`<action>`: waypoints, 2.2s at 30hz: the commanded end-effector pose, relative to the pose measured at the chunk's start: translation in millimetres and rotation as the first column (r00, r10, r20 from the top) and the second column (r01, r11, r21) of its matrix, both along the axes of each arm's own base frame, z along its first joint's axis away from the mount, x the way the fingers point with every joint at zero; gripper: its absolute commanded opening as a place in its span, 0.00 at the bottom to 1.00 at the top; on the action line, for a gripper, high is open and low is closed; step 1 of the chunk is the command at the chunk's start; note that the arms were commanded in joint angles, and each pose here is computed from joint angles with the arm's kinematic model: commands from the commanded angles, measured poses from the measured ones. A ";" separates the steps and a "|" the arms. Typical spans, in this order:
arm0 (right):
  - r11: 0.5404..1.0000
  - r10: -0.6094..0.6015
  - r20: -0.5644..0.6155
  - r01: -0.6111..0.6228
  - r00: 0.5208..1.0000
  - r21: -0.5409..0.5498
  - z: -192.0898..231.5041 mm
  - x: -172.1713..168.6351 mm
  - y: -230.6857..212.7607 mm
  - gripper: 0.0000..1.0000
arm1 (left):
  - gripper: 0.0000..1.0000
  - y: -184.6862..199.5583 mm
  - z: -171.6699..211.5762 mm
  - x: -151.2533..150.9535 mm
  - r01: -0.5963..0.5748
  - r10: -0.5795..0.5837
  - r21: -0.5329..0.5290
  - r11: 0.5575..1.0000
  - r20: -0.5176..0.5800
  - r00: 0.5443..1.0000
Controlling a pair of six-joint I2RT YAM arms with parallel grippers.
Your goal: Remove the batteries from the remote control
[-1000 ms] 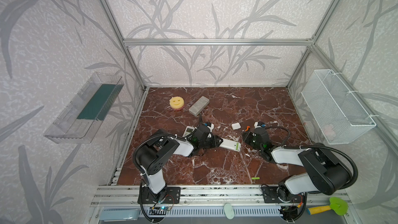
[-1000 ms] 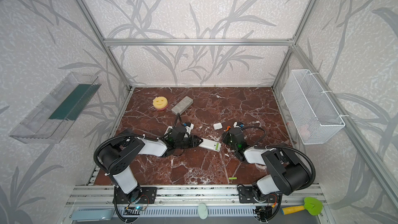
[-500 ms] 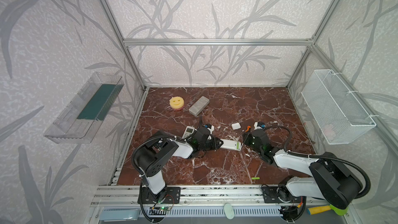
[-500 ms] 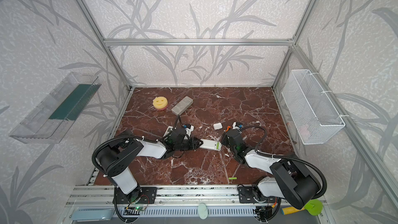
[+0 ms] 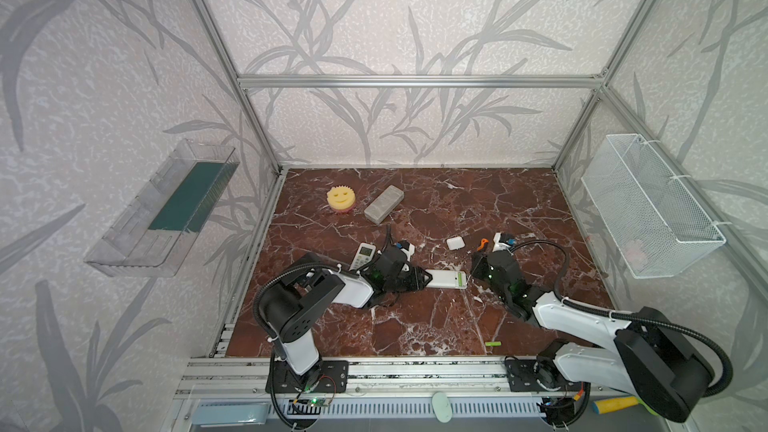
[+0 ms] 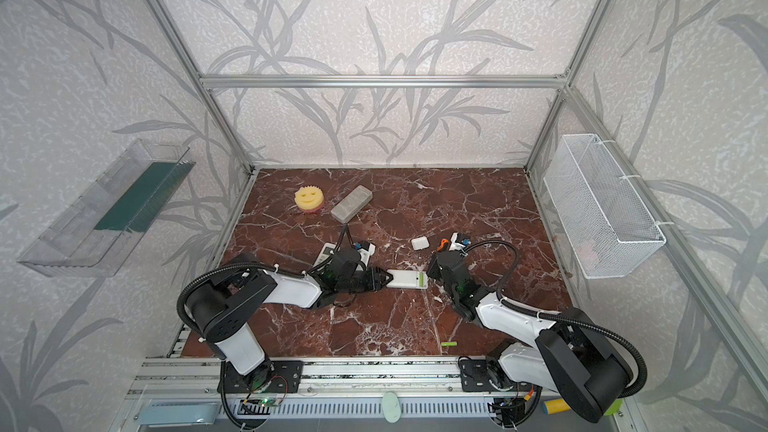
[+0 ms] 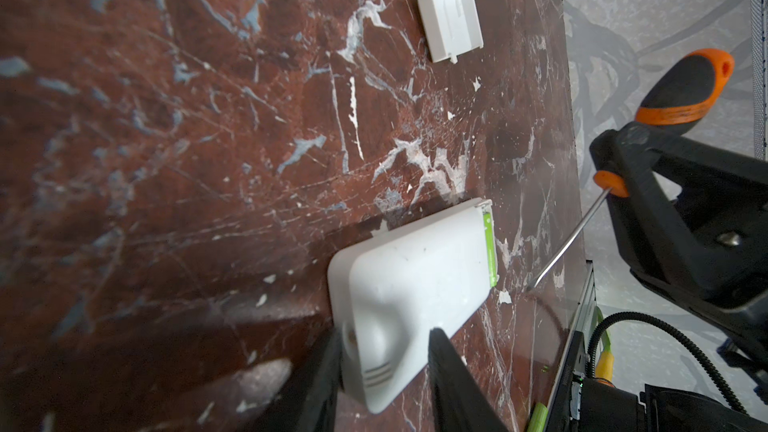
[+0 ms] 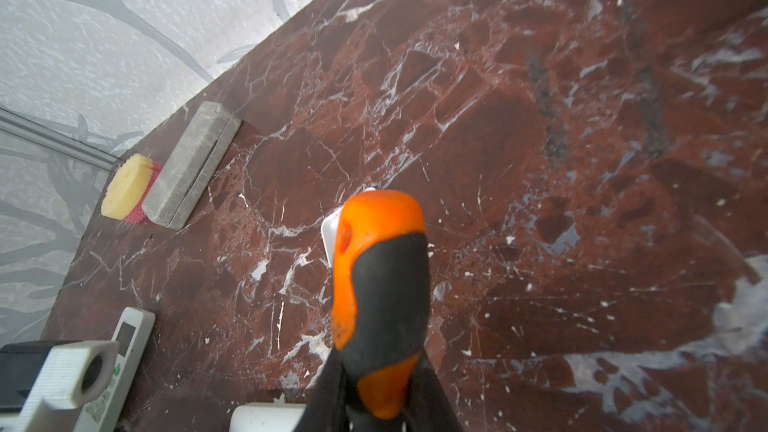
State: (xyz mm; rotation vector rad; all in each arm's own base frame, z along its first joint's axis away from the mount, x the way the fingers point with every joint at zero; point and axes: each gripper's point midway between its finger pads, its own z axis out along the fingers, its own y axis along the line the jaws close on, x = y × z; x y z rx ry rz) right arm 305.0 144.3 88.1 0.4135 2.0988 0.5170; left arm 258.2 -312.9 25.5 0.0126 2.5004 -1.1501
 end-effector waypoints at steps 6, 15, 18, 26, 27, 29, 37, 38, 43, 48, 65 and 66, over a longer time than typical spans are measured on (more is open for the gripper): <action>0.999 -0.022 0.017 0.023 1.000 -0.032 -1.4 7.1 -1.0 0.00 | 0.40 34.0 -56.8 -41.0 0.014 0.020 0.174 0.985 -0.191 0.981; 1.000 -0.010 0.042 0.011 0.999 -0.023 1.9 13.8 9.6 0.00 | 0.40 35.0 -56.9 -41.4 0.010 0.024 0.175 0.985 -0.190 0.981; 1.000 -0.008 0.045 0.009 0.999 -0.022 1.7 14.7 11.6 0.00 | 0.40 34.8 -57.3 -41.8 0.012 0.022 0.174 0.985 -0.191 0.981; 0.999 -0.006 0.038 0.007 0.999 -0.035 -3.6 14.7 14.3 0.00 | 0.40 34.7 -58.0 -42.7 0.013 0.021 0.173 0.985 -0.193 0.981; 0.999 -0.006 0.035 0.008 0.999 -0.039 -6.2 14.7 14.4 0.00 | 0.40 34.8 -58.2 -43.2 0.014 0.020 0.174 0.985 -0.193 0.981; 0.999 -0.007 0.031 0.008 0.999 -0.042 -10.5 15.2 15.0 0.00 | 0.40 34.4 -57.6 -42.4 0.013 0.020 0.172 0.985 -0.191 0.981; 0.999 -0.041 0.017 0.041 0.999 0.011 -21.5 12.2 14.6 0.00 | 0.40 35.4 -58.3 -46.1 0.013 0.021 0.172 0.985 -0.196 0.980; 0.998 -0.055 0.022 0.054 0.998 0.025 -21.1 12.3 13.1 0.00 | 0.40 35.1 -58.1 -46.5 0.014 0.020 0.171 0.985 -0.197 0.980; 0.985 -0.142 0.034 0.138 0.989 0.108 -19.5 10.8 2.6 0.00 | 0.38 38.0 -61.1 -55.9 0.022 0.018 0.179 0.984 -0.218 0.976; 0.960 -0.226 0.041 0.215 0.973 0.182 -18.0 8.9 -8.3 0.00 | 0.37 40.0 -62.5 -59.7 0.024 0.019 0.185 0.982 -0.224 0.974; 0.874 -0.311 -0.046 0.305 0.949 0.379 -54.1 3.4 -9.8 0.00 | 0.35 36.0 -67.8 -64.7 0.053 -0.001 0.196 0.979 -0.255 0.967; 0.870 -0.316 -0.052 0.312 0.947 0.383 -56.9 2.6 -10.6 0.00 | 0.35 36.0 -67.6 -64.3 0.052 -0.001 0.196 0.979 -0.254 0.967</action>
